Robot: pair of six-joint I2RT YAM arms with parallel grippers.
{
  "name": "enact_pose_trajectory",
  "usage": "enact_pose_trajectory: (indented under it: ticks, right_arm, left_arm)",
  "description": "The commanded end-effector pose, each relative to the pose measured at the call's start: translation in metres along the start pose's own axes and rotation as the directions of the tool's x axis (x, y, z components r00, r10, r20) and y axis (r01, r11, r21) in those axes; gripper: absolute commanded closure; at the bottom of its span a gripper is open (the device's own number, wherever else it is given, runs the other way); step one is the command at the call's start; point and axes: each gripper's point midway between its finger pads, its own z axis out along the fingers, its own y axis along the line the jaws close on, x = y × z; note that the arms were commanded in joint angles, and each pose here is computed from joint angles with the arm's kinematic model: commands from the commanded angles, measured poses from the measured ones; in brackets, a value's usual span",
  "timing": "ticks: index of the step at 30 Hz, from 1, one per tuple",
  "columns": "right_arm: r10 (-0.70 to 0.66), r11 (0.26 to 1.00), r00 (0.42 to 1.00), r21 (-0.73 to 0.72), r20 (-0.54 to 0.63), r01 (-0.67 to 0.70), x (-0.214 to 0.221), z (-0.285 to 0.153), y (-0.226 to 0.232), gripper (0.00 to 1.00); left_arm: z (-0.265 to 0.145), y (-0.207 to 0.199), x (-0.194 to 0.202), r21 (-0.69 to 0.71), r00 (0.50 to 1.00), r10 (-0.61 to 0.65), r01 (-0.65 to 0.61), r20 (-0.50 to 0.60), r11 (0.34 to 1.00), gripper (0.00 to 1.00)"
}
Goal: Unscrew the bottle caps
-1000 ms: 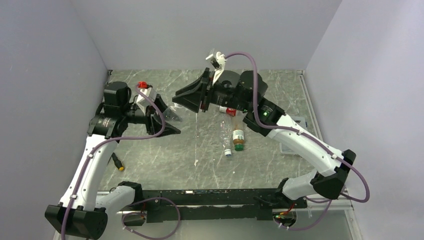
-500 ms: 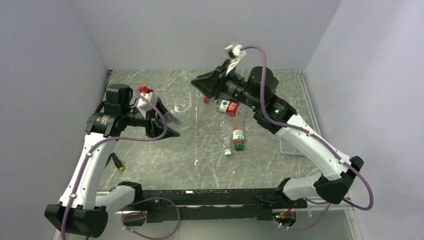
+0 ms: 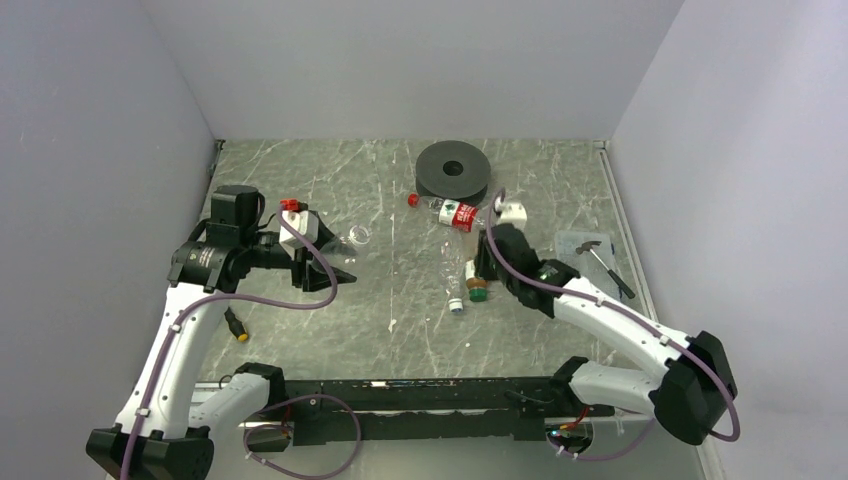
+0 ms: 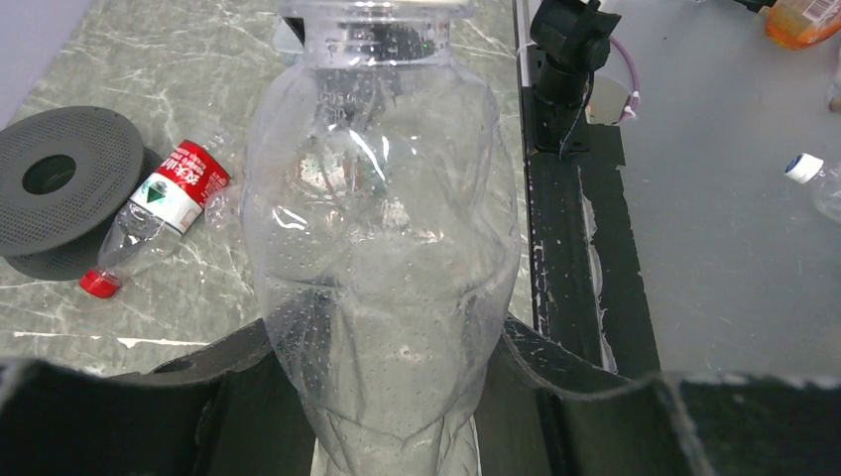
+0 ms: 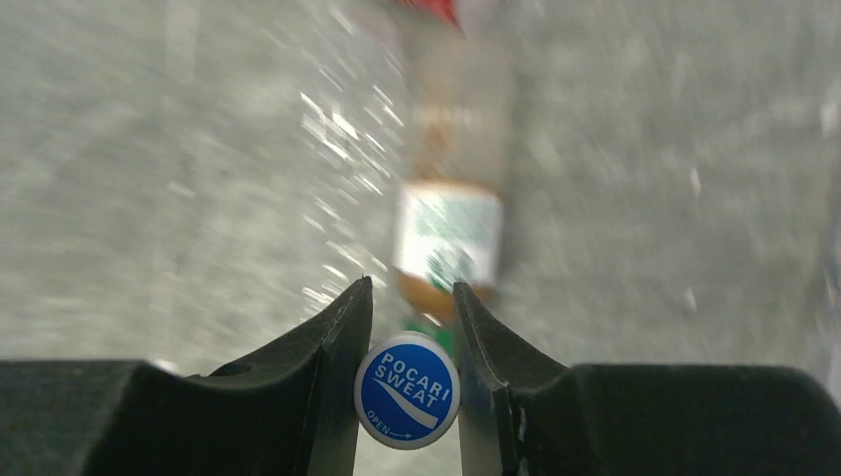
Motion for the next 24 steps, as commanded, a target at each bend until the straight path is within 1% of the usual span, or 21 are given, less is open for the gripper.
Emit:
enact_pose_trajectory:
  ticks: [1,2,8,10,13,15,19,21,24]
  right_arm:
    - [0.119,0.973,0.993,0.200,-0.028,-0.111,0.046,-0.002,-0.050,0.80]
    - [0.138,0.966,0.990,0.225,-0.042,-0.125,0.059,-0.001,-0.057,0.80]
    - [0.208,0.940,0.975,0.293,-0.081,-0.176,0.100,0.002,-0.077,0.79]
    - [0.232,0.924,0.968,0.334,-0.098,-0.188,0.115,0.005,-0.084,0.76]
    - [0.249,0.896,0.966,0.396,-0.073,-0.201,0.133,0.006,-0.092,0.70]
    - [0.238,0.885,0.969,0.425,-0.058,-0.192,0.137,0.007,-0.095,0.66]
    - [0.221,0.863,0.975,0.470,-0.027,-0.183,0.132,0.009,-0.091,0.61]
    - [0.222,0.860,0.975,0.477,-0.030,-0.181,0.134,0.011,-0.089,0.55]
    - [0.225,0.855,0.973,0.489,-0.049,-0.173,0.144,0.012,-0.090,0.39]
  left_arm:
    - [0.000,0.002,-0.005,-0.001,0.999,0.050,-0.050,0.013,0.999,0.75]
    - [0.000,0.003,-0.005,-0.003,0.999,0.051,-0.051,0.015,0.999,0.75]
    - [0.001,0.005,-0.007,-0.009,0.999,0.046,-0.045,0.026,0.999,0.75]
    - [0.001,0.004,-0.007,-0.008,0.999,0.043,-0.043,0.027,0.999,0.75]
    - [0.001,0.005,-0.008,-0.009,0.999,0.042,-0.042,0.029,0.999,0.75]
    - [0.001,0.005,-0.008,-0.010,0.999,0.042,-0.041,0.030,0.999,0.75]
    - [0.001,0.005,-0.011,-0.007,0.999,0.040,-0.040,0.035,0.999,0.75]
    - [0.001,0.005,-0.012,-0.007,0.998,0.042,-0.042,0.039,0.999,0.75]
    - [0.000,0.005,-0.013,-0.009,0.998,0.046,-0.046,0.038,0.999,0.74]
